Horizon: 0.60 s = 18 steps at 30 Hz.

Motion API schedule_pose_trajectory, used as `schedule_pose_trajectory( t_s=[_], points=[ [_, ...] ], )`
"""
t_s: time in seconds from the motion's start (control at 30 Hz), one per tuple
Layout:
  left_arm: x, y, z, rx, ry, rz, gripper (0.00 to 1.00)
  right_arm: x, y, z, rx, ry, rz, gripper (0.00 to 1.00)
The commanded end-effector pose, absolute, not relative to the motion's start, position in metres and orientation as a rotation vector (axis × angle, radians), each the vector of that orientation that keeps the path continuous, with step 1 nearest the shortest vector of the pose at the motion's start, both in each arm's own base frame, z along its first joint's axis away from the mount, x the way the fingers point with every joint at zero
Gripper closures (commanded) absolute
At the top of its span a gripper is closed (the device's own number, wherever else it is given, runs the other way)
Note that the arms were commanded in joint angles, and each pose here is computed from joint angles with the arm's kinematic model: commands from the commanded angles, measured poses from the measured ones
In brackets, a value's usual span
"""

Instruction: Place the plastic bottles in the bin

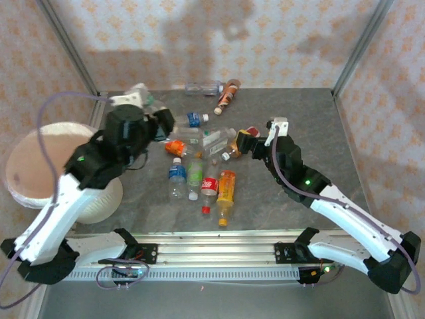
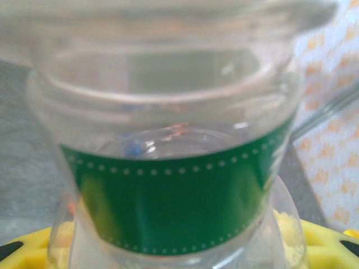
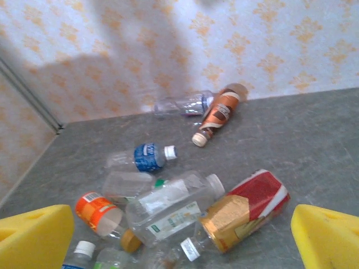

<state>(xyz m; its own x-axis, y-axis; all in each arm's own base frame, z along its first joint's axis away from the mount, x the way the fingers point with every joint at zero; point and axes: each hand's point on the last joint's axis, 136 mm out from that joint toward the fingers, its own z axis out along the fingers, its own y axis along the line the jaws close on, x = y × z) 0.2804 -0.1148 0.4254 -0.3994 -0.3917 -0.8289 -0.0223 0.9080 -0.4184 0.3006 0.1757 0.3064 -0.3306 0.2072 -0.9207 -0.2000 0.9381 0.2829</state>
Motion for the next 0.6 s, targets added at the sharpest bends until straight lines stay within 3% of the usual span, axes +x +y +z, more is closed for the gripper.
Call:
schedule_pose_trajectory(
  t_s=[0.0, 0.3, 0.57],
  points=[
    [0.239, -0.042, 0.442, -0.379, 1.919, -0.129, 0.52, 0.304, 0.161, 0.29, 0.084, 1.906, 0.315, 0.01],
    [0.158, 0.075, 0.494, -0.552, 1.741, 0.329, 0.53, 0.309, 0.155, 0.275, 0.111, 1.943, 0.236, 0.01],
    [0.127, 0.12, 0.489, -0.625, 1.698, 0.788, 0.52, 0.304, 0.144, 0.263, 0.142, 1.972, 0.191, 0.01]
  ],
)
